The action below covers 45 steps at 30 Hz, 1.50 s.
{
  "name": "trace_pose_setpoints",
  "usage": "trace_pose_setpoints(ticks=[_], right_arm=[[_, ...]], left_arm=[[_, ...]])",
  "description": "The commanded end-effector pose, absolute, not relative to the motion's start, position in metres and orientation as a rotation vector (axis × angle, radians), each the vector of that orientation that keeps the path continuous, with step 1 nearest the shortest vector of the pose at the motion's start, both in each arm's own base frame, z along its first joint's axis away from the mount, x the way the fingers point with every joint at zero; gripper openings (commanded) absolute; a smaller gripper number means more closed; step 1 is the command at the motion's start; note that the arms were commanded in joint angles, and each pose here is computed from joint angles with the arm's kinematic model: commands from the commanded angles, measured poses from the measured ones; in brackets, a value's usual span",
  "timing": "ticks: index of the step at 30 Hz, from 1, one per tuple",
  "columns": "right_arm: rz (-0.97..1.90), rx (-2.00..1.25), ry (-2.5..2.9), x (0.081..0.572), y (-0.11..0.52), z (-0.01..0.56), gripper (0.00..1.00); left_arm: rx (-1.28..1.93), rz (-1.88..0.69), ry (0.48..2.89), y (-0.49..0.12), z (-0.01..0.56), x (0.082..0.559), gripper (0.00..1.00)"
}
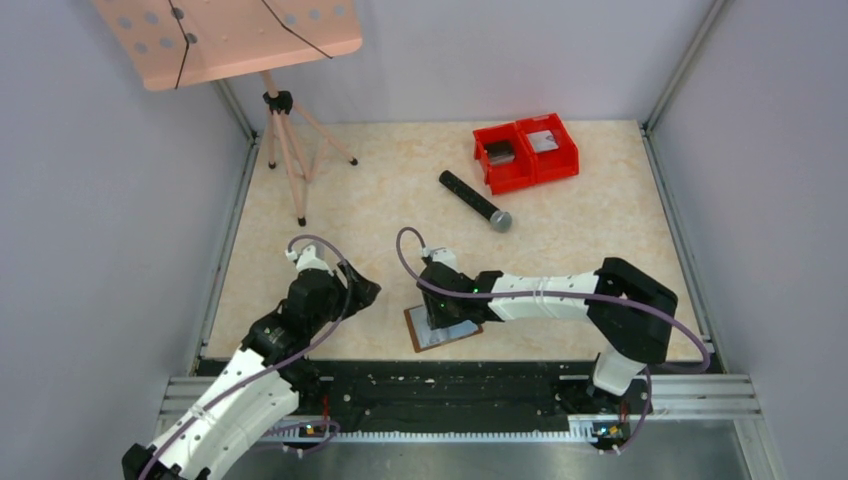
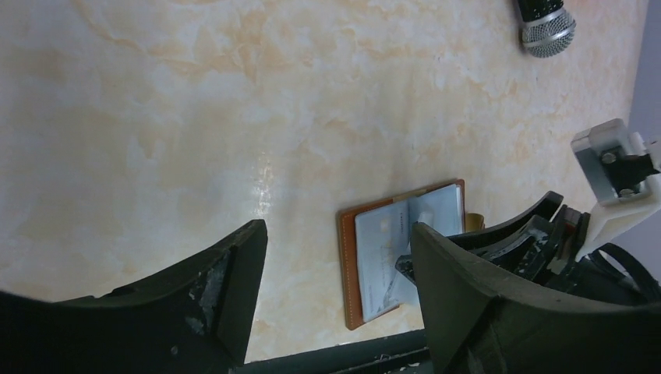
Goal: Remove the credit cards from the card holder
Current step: Remove the credit card from the card holder.
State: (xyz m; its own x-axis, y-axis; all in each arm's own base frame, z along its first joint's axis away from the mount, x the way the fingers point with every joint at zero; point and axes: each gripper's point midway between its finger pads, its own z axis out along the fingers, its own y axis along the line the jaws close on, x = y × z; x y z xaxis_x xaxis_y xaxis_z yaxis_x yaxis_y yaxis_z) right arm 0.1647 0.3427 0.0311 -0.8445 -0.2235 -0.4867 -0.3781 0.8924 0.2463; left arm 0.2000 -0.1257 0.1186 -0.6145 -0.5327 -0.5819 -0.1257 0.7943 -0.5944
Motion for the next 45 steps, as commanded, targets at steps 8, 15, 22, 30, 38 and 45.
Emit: trace_pose_setpoints(ticks=[8,15,22,30,38,45], right_arm=[[0.540,-0.307,2.504,0.186,0.330,0.061,0.36],[0.340,-0.279,2.508,0.190,0.294,0.062,0.40],[0.186,-0.204,2.507,0.191,0.252,0.071,0.40],[0.386,-0.223,2.442,0.194,0.273,0.115,0.40],[0.899,-0.310,2.479,0.172,0.335,0.105,0.36],[1.094,-0.233,2.502,0.173,0.334,0.084,0.30]], left_arm=[[-0.452,-0.846,2.240,-0.161,0.118,0.202,0.67],[-0.442,-0.853,2.254,-0.165,0.117,0.204,0.64],[-0.445,-0.864,2.270,-0.169,0.113,0.205,0.63],[-0.409,-0.913,2.299,-0.180,0.109,0.204,0.62],[-0.351,-1.017,2.386,-0.201,0.092,0.199,0.46],[-0.333,-1.074,2.442,-0.212,0.069,0.193,0.16]])
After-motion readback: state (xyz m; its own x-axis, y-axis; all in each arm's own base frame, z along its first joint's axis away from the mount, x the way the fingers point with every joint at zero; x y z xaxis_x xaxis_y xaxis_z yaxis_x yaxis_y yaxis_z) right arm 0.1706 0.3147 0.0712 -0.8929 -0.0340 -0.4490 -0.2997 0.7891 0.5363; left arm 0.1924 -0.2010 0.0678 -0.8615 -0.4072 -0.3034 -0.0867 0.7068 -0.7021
